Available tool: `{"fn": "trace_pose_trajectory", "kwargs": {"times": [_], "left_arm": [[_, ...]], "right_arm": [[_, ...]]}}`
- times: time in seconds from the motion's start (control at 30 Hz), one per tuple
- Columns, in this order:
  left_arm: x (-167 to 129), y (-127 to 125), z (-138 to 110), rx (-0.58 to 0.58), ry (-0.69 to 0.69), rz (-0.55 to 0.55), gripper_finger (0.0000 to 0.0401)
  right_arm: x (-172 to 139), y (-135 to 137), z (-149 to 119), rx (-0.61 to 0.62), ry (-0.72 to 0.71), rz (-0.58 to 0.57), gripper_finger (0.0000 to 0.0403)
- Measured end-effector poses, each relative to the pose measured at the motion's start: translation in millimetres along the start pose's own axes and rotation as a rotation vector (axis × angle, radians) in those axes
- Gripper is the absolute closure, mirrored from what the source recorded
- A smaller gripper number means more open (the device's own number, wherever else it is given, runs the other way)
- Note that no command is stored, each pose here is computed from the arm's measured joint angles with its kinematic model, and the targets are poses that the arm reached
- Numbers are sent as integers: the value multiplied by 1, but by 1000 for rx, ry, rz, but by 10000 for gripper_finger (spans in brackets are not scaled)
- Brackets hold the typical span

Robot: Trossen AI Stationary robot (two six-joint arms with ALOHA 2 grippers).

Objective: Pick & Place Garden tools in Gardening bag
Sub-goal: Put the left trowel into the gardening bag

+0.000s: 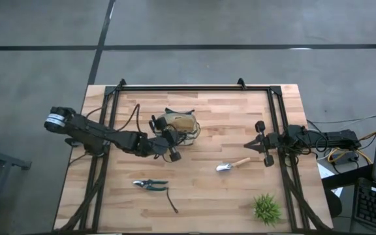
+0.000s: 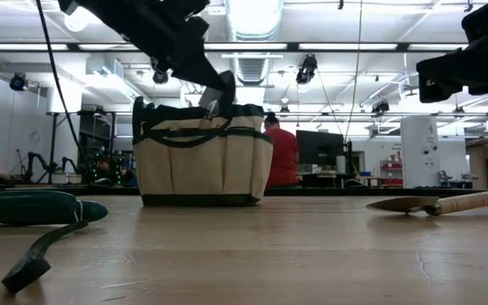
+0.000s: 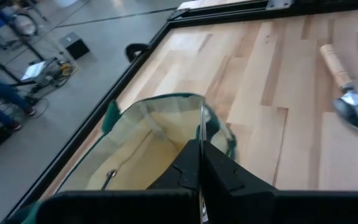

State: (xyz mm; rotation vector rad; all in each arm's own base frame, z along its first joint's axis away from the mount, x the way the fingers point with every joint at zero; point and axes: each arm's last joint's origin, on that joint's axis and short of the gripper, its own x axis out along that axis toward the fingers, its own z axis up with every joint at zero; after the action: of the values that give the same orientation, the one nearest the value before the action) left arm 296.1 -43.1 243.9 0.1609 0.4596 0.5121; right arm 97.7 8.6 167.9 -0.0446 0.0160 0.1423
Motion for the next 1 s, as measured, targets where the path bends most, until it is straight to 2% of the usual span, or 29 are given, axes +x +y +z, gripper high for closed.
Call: {"fn": "trace_pose_trajectory", "kwargs": {"times": [0.2, 0.43, 0.53, 0.7, 1.0], "left_arm": [[-9, -9, -11, 28, -19, 107, 398], [-22, -20, -28, -72, -126, 209, 397], [-24, -21, -39, -147, -154, 214, 397], [-24, -21, -56, -199, -149, 216, 396], [-24, -21, -56, -199, -151, 214, 393]], "right_arm": [[0, 0, 0, 0, 0, 0, 394], [0, 0, 0, 0, 0, 0, 394], [0, 0, 0, 0, 0, 0, 394], [0, 0, 0, 0, 0, 0, 394], [0, 0, 0, 0, 1, 0, 394]]}}
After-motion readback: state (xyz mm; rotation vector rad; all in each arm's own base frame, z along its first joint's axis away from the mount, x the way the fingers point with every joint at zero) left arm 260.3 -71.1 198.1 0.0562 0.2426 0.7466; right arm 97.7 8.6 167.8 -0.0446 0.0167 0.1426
